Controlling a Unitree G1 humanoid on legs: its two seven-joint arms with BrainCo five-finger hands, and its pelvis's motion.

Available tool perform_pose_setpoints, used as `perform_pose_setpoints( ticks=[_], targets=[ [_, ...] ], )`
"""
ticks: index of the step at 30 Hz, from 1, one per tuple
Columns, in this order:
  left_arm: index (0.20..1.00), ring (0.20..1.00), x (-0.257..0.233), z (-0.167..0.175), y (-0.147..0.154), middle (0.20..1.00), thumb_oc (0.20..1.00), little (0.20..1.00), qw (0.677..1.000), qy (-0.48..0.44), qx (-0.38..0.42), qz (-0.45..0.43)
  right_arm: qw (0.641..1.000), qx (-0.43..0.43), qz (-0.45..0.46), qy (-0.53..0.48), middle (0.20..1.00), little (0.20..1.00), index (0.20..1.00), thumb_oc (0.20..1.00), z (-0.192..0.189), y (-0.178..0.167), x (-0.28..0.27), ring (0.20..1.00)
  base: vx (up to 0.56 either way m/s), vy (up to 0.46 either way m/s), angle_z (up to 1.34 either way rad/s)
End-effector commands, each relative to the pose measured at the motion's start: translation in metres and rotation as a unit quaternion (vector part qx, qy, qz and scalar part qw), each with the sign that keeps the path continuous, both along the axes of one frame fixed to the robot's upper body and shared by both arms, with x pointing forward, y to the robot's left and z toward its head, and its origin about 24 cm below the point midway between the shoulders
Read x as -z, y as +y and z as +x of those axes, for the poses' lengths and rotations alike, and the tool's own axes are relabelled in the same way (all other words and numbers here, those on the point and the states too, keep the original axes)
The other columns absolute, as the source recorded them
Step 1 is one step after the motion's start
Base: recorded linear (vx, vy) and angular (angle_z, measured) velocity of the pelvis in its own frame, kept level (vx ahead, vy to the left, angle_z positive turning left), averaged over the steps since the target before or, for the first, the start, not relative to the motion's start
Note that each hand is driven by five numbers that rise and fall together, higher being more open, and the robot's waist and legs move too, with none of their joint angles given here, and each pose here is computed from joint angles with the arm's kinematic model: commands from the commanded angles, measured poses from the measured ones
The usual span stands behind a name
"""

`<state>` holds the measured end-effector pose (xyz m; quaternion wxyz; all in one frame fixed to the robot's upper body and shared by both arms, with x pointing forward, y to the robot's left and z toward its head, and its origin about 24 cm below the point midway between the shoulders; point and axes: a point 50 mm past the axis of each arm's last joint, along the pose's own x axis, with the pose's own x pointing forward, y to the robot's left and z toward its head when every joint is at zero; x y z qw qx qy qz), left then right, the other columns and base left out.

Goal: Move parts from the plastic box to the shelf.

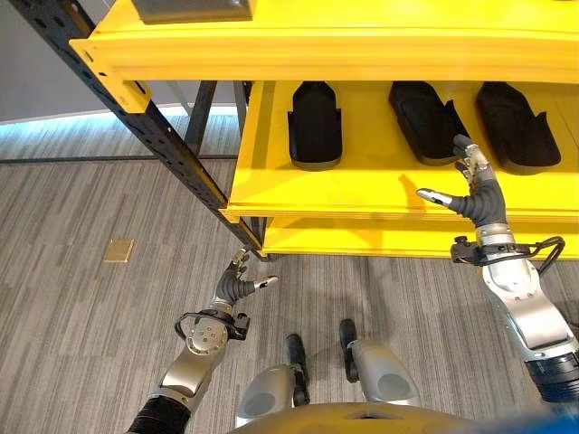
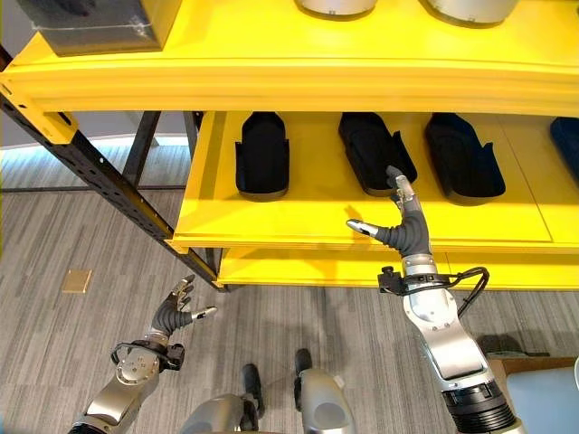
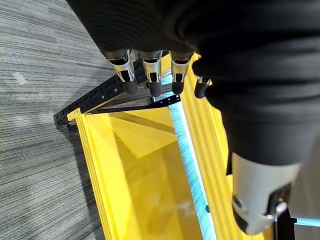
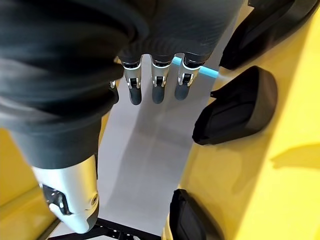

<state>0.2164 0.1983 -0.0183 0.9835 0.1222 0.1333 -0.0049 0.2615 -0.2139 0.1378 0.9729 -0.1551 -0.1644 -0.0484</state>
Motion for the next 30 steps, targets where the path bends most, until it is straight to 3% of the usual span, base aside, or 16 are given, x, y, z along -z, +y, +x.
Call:
perform_pose_setpoints(
  ticks=[1, 11, 30],
  targets=[
    [1.000, 1.000, -0.019, 0.007, 0.014, 1.000, 1.000, 1.000, 0.998, -0.056, -0.015, 0.028, 0.997, -0.009, 0.024, -0.078, 1.000, 1.000, 1.000, 1.000, 0.007, 0.000, -0.026, 1.000, -0.01, -0.354, -0.03],
    [1.000, 1.000, -0.030, 0.018, 0.003, 1.000, 1.000, 1.000, 0.995, -0.074, 0.030, 0.058, 0.994, 0.017, 0.066, -0.080, 1.000, 1.000, 1.000, 1.000, 0.022, -0.004, -0.031, 1.000, -0.13, -0.379, 0.32],
    [1.000, 1.000, -0.015, 0.002, 0.002, 1.000, 1.000, 1.000, 0.998, -0.033, 0.041, 0.033, 0.995, 0.034, 0.013, -0.090, 1.000, 1.000, 1.000, 1.000, 0.040, -0.004, -0.056, 1.000, 0.02, -0.062, 0.04]
  ],
)
